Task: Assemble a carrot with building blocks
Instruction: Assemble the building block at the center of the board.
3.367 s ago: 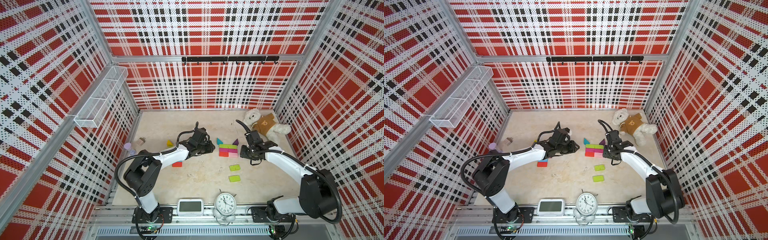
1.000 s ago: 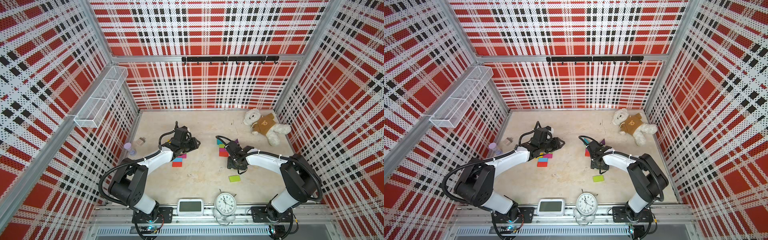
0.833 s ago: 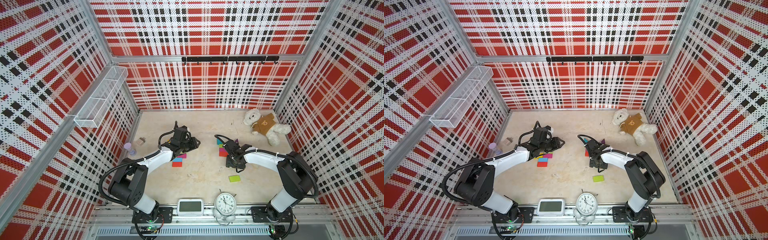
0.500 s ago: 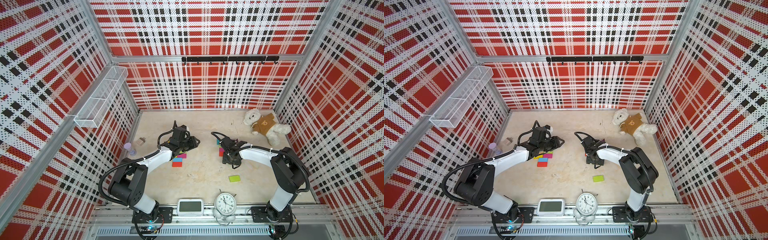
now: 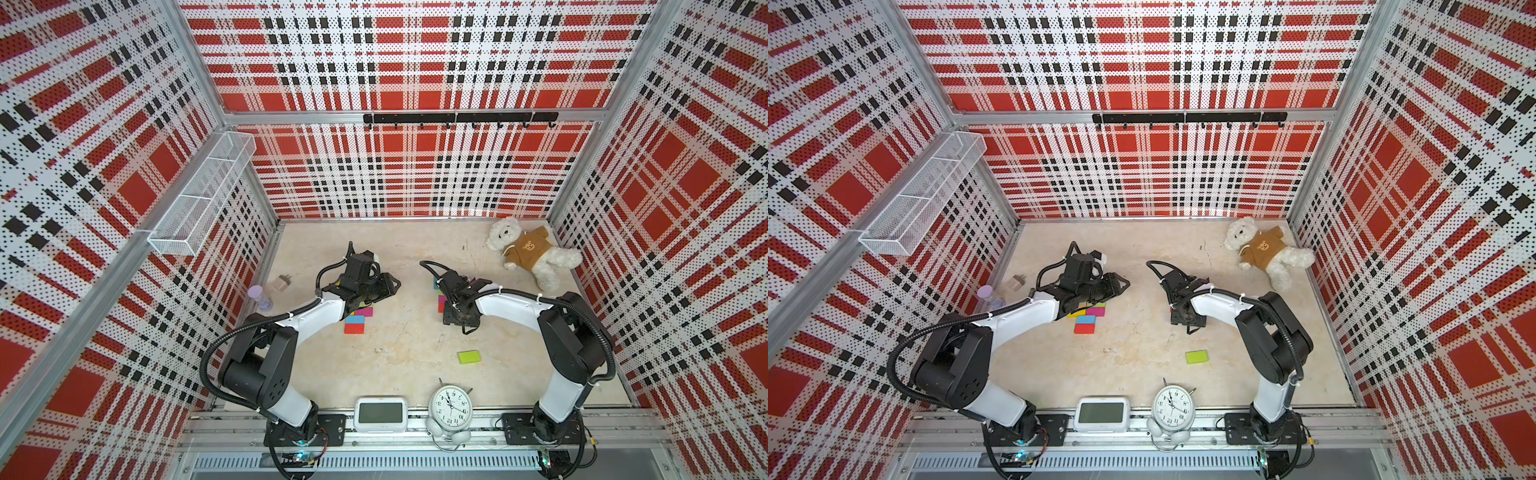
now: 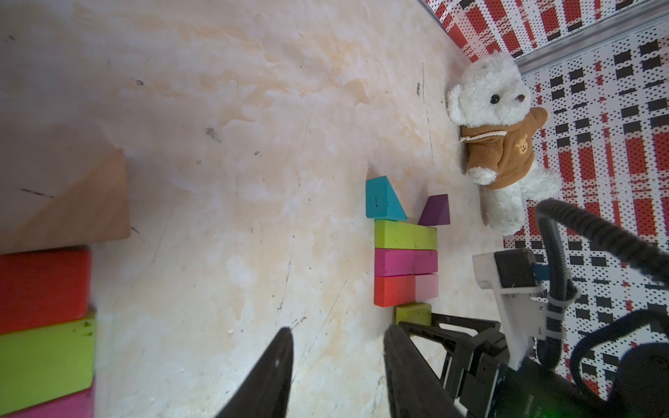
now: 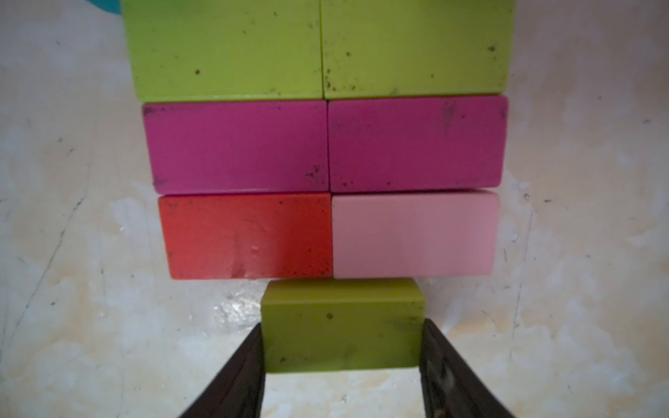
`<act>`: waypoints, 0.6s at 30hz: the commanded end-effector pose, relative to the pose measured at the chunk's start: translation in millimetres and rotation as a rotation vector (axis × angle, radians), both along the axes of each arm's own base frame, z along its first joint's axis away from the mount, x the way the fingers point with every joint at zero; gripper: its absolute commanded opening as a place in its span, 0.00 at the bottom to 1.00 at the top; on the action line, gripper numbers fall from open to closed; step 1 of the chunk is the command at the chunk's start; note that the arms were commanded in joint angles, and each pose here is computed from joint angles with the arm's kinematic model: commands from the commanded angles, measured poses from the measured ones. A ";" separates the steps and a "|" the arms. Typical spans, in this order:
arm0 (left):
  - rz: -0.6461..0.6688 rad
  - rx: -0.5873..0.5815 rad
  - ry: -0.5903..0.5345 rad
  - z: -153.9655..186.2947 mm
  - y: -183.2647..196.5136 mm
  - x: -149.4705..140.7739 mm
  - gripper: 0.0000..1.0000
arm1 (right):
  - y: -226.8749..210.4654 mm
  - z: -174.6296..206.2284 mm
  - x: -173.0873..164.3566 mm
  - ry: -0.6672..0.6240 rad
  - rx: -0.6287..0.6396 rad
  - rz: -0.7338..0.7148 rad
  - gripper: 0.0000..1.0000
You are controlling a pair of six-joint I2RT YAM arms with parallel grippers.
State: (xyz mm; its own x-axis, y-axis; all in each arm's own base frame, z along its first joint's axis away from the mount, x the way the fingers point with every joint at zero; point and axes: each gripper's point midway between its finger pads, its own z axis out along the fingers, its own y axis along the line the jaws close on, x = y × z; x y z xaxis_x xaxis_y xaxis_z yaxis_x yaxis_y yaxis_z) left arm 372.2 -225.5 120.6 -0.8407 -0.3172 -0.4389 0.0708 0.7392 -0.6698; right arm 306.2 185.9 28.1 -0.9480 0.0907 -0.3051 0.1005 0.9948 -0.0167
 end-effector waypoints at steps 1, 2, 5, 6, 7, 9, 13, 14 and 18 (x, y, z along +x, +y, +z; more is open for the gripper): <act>0.006 -0.017 -0.024 7.3 -0.8 8.3 0.45 | 1.2 -0.2 4.2 -0.009 -0.021 0.009 0.61; 0.007 -0.017 -0.025 7.7 -0.7 8.6 0.45 | 1.5 -0.2 4.6 -0.009 -0.021 0.009 0.61; 0.005 -0.019 -0.023 7.5 -1.6 8.2 0.45 | 0.9 -0.5 4.7 -0.011 -0.024 0.010 0.63; 0.005 -0.019 -0.022 6.9 -1.6 7.8 0.45 | 1.4 0.1 5.3 -0.012 -0.023 0.011 0.64; 0.006 -0.019 -0.020 6.7 -1.6 7.9 0.45 | 0.6 -0.4 5.2 -0.012 -0.026 0.009 0.65; 0.004 -0.019 -0.020 6.6 -2.1 7.5 0.45 | 0.4 -0.1 5.5 -0.014 -0.028 0.009 0.66; 0.002 -0.019 -0.020 6.7 -2.9 7.0 0.45 | 0.4 1.5 7.3 -0.022 -0.029 0.010 0.67; 0.001 -0.019 -0.020 6.6 -3.1 6.8 0.45 | 0.5 1.6 7.2 -0.022 -0.029 0.009 0.68; 0.000 -0.021 -0.021 7.1 -3.3 6.6 0.45 | 1.9 6.5 9.6 -0.033 -0.021 0.009 0.71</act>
